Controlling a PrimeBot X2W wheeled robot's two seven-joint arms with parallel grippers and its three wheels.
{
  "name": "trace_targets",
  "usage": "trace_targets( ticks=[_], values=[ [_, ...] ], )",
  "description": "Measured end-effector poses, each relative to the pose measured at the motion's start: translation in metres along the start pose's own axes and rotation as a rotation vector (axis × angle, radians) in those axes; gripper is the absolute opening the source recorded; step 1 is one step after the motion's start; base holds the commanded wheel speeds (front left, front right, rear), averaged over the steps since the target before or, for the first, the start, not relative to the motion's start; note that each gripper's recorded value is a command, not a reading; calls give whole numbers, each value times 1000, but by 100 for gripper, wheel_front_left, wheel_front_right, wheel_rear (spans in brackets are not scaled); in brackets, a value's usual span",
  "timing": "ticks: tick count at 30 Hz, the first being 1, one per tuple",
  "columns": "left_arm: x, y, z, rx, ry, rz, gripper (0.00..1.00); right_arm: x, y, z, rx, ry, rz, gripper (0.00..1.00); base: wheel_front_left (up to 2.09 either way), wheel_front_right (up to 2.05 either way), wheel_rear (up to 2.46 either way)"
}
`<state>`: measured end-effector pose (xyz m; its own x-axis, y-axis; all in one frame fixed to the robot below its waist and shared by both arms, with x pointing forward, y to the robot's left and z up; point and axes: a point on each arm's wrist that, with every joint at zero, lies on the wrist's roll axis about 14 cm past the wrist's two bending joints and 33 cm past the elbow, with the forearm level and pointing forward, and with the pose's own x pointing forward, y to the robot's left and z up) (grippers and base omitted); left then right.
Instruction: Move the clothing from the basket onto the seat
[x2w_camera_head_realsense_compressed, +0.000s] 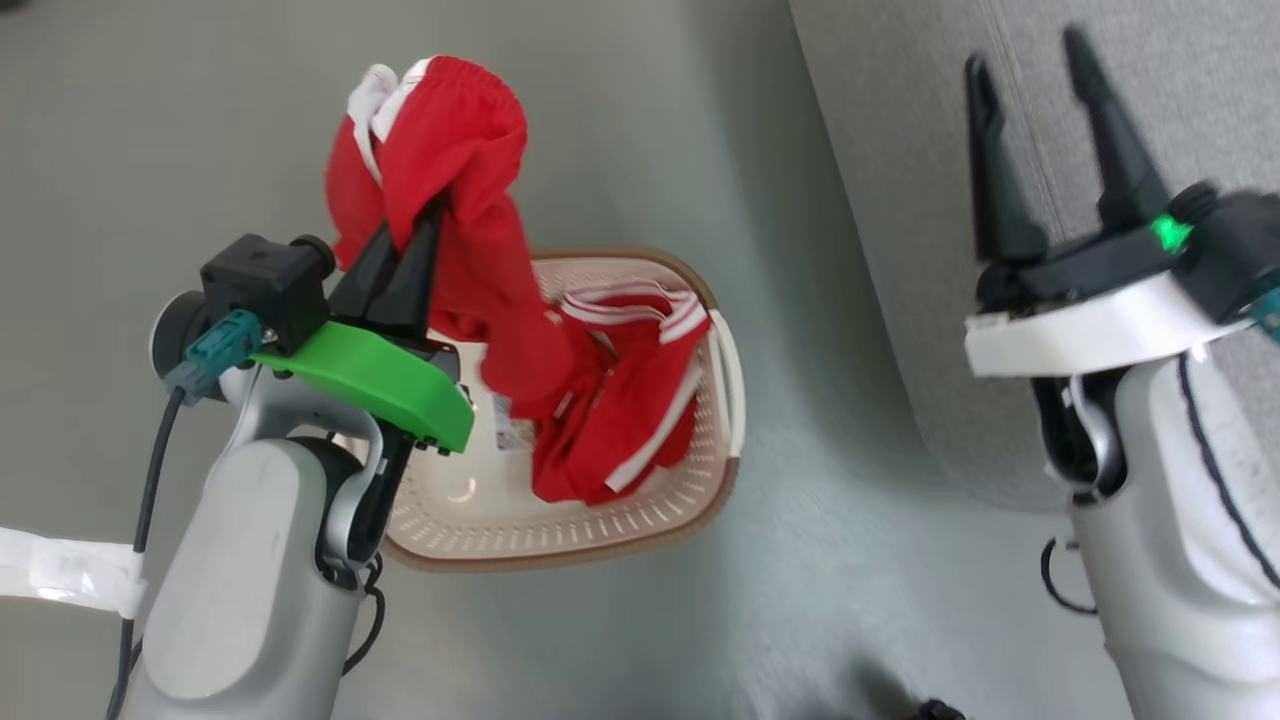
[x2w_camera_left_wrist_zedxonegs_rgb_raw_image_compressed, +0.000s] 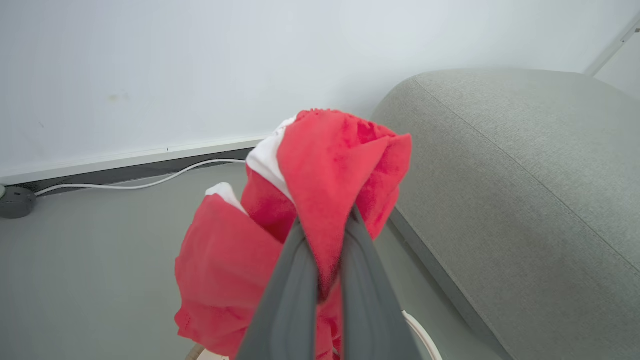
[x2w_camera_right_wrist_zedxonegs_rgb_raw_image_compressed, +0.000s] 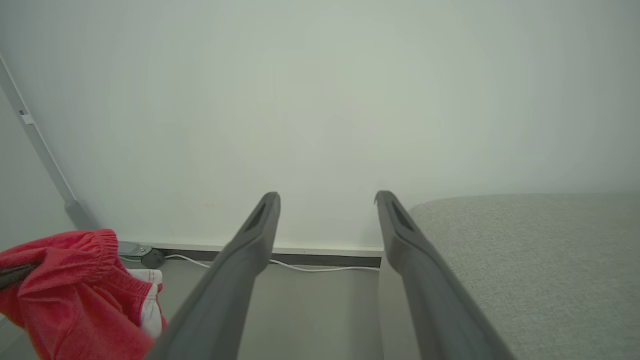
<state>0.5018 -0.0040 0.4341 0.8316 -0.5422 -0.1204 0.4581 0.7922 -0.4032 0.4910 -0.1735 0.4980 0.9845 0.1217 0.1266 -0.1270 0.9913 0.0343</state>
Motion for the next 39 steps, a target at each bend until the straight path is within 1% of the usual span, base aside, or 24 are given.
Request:
trace_targets(
  ticks=[3,6,7,13,18,22,25,28,30,34,38,39],
  values=[
    [-10,-8,23,22,-53,-10,0,-10,16,-6,21,31,39,100,0,0,0],
    [-21,-14,45,35,-101,-10,0,-14,34,-2,35,31,90,100,0,0,0],
    [-30,-19,57,33,-129,-10,0,-17,47,3,37,24,125,100,0,0,0],
    [-53,-38,87,78,-192,-28,0,-29,96,19,56,2,264,100,0,0,0],
    [-73,-52,103,104,-214,-37,0,-50,148,31,79,-9,401,100,0,0,0],
    [-91,-61,109,124,-222,-34,0,-78,197,39,127,-4,544,100,0,0,0],
    [-103,-73,111,132,-221,-47,0,-95,221,48,142,-12,615,100,0,0,0],
    [-114,-90,111,140,-215,-78,0,-104,228,57,168,-22,628,100,0,0,0],
    [-121,-105,112,131,-213,-110,0,-109,230,61,162,-31,633,100,0,0,0],
    [-136,-126,121,150,-242,-147,0,-116,233,71,142,-56,644,100,0,0,0],
    [-149,-150,128,151,-260,-208,0,-120,232,72,139,-54,637,100,0,0,0],
    [-151,-155,127,148,-258,-219,0,-120,230,71,142,-52,631,75,0,0,0]
  ],
)
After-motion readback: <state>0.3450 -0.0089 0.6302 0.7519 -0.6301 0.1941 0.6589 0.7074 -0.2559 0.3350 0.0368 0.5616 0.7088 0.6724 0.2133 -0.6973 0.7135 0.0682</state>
